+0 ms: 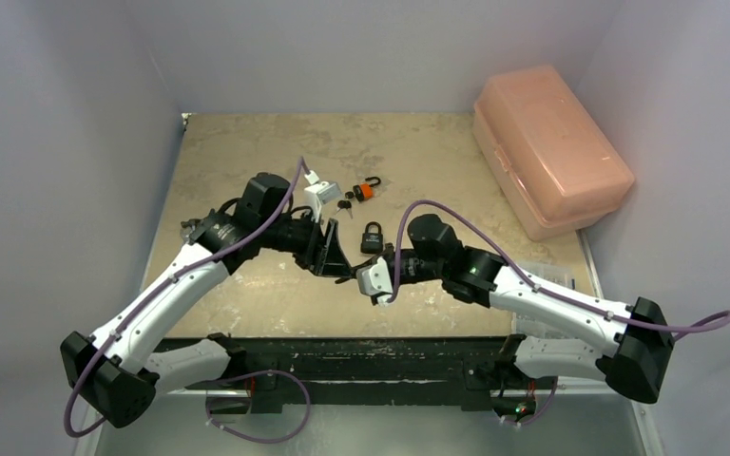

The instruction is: Unlock with the key

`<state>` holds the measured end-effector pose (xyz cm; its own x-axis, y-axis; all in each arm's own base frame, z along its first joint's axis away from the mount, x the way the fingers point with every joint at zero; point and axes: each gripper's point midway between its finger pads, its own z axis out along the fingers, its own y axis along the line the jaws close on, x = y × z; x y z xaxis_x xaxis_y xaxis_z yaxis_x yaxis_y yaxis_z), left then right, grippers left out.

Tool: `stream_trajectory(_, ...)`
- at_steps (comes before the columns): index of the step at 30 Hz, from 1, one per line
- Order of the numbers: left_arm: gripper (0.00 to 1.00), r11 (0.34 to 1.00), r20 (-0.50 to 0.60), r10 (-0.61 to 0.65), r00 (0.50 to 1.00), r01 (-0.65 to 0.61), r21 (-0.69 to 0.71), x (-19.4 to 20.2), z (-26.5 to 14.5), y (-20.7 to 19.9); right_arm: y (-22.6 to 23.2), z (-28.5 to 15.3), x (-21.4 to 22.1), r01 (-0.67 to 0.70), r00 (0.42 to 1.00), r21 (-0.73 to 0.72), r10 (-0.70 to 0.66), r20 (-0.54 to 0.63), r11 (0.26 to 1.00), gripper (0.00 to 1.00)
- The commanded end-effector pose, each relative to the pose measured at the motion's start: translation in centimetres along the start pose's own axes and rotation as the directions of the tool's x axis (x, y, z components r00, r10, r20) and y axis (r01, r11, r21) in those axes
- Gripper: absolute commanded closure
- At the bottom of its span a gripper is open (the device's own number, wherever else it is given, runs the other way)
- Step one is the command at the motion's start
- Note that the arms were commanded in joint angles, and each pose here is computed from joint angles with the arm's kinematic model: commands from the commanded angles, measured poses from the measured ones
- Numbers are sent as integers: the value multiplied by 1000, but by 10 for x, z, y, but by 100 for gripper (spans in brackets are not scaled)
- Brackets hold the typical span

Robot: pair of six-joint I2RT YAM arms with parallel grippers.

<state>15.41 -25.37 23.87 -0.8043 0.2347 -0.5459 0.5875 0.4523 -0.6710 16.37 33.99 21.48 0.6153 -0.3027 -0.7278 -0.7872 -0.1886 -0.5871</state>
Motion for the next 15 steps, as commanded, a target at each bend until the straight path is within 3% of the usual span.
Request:
stream_trajectory(1,37,987,147,157,977,-150,-57,-32,-21,-13,-3,1,-27,-86,993,-38,89,80,996,100)
stream_trajectory(7,37,950,286,276,918,-216,-224,-55,-50,-9,-5,4,-36,-356,929,-29,357,98,934,100)
stream_trajectory(11,37,928,373,357,857,-280,-245,-61,-66,-19,-12,10,-39,-523,849,-33,524,71,852,100)
stream_trajectory(15,37,909,378,409,831,-333,-251,-56,-68,-20,-3,17,-41,-643,762,-97,647,17,760,100)
